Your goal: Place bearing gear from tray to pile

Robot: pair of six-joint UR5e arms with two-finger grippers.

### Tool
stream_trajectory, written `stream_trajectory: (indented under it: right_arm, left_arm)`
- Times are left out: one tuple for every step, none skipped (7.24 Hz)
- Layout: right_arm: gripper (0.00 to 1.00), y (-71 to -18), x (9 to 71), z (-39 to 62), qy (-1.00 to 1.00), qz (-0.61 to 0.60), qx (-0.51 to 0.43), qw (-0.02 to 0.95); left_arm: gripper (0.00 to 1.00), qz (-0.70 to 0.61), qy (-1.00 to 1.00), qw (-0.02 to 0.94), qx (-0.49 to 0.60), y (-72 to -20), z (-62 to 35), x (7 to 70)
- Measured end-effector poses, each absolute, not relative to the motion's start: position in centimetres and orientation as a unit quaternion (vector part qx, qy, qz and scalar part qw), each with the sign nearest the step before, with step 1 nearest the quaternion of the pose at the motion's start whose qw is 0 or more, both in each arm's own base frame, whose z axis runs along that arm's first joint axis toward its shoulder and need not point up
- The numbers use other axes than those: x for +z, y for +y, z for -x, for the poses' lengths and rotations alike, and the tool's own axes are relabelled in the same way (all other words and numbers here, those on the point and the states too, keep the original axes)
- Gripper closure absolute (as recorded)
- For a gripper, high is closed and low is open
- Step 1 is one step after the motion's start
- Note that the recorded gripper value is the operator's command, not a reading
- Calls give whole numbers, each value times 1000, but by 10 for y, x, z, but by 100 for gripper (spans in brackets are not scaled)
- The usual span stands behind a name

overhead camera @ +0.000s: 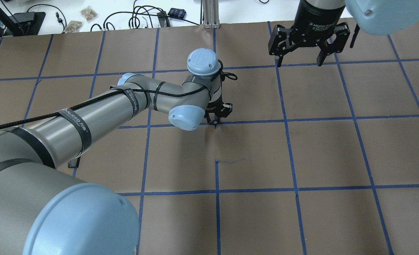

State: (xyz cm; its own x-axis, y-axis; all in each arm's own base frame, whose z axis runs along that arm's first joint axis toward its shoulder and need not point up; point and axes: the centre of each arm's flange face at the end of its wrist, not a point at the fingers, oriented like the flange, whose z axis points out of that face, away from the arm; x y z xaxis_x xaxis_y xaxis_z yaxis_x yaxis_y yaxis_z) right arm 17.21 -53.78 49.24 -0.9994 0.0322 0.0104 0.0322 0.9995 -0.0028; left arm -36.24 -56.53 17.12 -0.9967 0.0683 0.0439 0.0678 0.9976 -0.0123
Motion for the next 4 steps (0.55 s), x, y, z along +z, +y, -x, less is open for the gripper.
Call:
stream_trajectory:
  right_arm:
    - [0,-538,492,-172,-1000,16,1,5]
    - [0,-538,492,-172,-1000,15,1,5]
    - [0,-538,492,-172,-1000,15,1,5]
    - [0,-538,492,-172,-1000,15,2,5]
  left_arm:
    - [79,34,-999,23,7,-566,363,172]
    - [81,35,-999,24,10,-569,361,176]
    - [81,42,-999,24,13,-576,351,182]
    - [81,49,-998,23,11,-587,326,192]
